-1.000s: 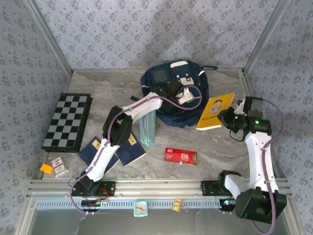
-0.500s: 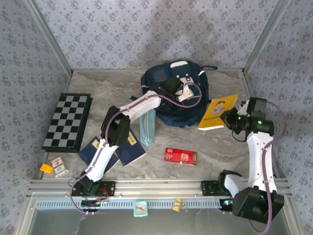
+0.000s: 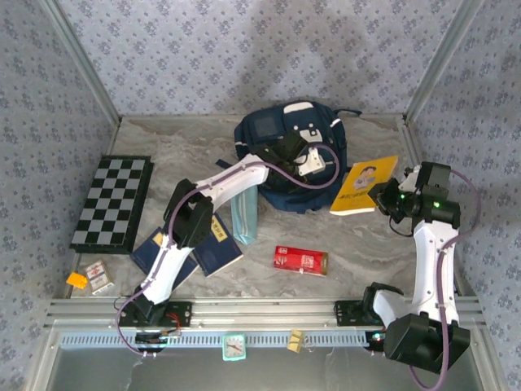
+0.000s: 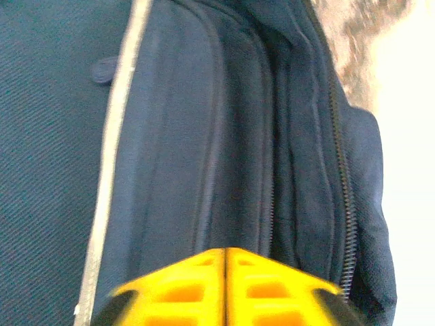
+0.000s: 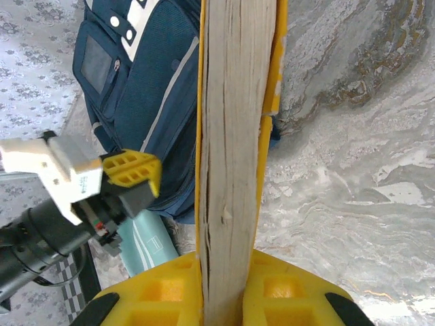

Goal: Pack books, pencil case, and school supplies into a backpack

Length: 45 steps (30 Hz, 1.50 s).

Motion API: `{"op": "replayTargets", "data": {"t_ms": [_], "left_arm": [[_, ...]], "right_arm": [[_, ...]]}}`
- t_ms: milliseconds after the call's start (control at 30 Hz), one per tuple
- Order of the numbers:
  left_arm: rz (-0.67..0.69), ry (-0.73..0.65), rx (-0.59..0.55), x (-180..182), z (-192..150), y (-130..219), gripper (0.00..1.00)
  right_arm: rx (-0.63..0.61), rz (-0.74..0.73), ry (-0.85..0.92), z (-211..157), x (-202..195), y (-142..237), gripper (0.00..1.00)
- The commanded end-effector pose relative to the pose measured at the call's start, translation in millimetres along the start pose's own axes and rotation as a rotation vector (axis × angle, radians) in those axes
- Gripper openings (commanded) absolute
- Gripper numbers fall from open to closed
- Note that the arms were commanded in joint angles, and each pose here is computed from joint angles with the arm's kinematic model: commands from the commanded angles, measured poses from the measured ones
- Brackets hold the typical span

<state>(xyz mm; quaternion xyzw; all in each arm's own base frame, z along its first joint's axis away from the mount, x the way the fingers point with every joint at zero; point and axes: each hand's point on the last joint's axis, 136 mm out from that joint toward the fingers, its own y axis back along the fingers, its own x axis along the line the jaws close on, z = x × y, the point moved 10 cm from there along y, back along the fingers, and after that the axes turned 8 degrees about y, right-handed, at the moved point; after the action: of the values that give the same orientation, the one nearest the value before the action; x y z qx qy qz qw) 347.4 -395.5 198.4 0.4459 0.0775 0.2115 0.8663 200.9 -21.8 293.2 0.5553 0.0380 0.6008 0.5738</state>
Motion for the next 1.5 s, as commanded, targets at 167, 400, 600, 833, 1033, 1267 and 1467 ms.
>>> {"op": "replayTargets", "data": {"t_ms": [167, 400, 600, 833, 1033, 1267, 1467], "left_arm": [[0.027, -0.055, 0.028, 1.4, -2.9, -27.0, 0.53], [0.146, 0.005, -0.014, 31.0, 4.0, -40.1, 0.5], [0.112, 0.056, 0.0, 46.3, 6.7, -45.9, 0.35], [0.017, 0.021, 0.073, 36.6, -1.6, -54.7, 0.39], [0.041, -0.052, 0.107, 25.1, -7.1, -67.0, 0.41], [0.092, 0.067, 0.039, 56.2, 0.1, -55.5, 0.05], [0.088, 0.069, -0.045, 38.3, 29.0, -2.9, 0.0]], "right_arm": [[-0.034, 0.068, 0.042, 3.5, 8.7, 9.2, 0.0], [-0.042, 0.069, 0.044, 4.7, 6.4, 5.7, 0.0], [-0.037, 0.074, 0.04, 4.6, 7.2, 6.2, 0.0], [-0.044, 0.075, 0.041, 6.7, 6.3, 4.1, 0.0], [-0.045, 0.075, 0.039, 6.9, 5.8, 3.6, 0.0], [-0.042, 0.075, 0.036, 5.9, 5.7, 4.0, 0.0], [-0.031, 0.071, 0.025, 4.6, 6.2, 6.0, 0.0]]}}
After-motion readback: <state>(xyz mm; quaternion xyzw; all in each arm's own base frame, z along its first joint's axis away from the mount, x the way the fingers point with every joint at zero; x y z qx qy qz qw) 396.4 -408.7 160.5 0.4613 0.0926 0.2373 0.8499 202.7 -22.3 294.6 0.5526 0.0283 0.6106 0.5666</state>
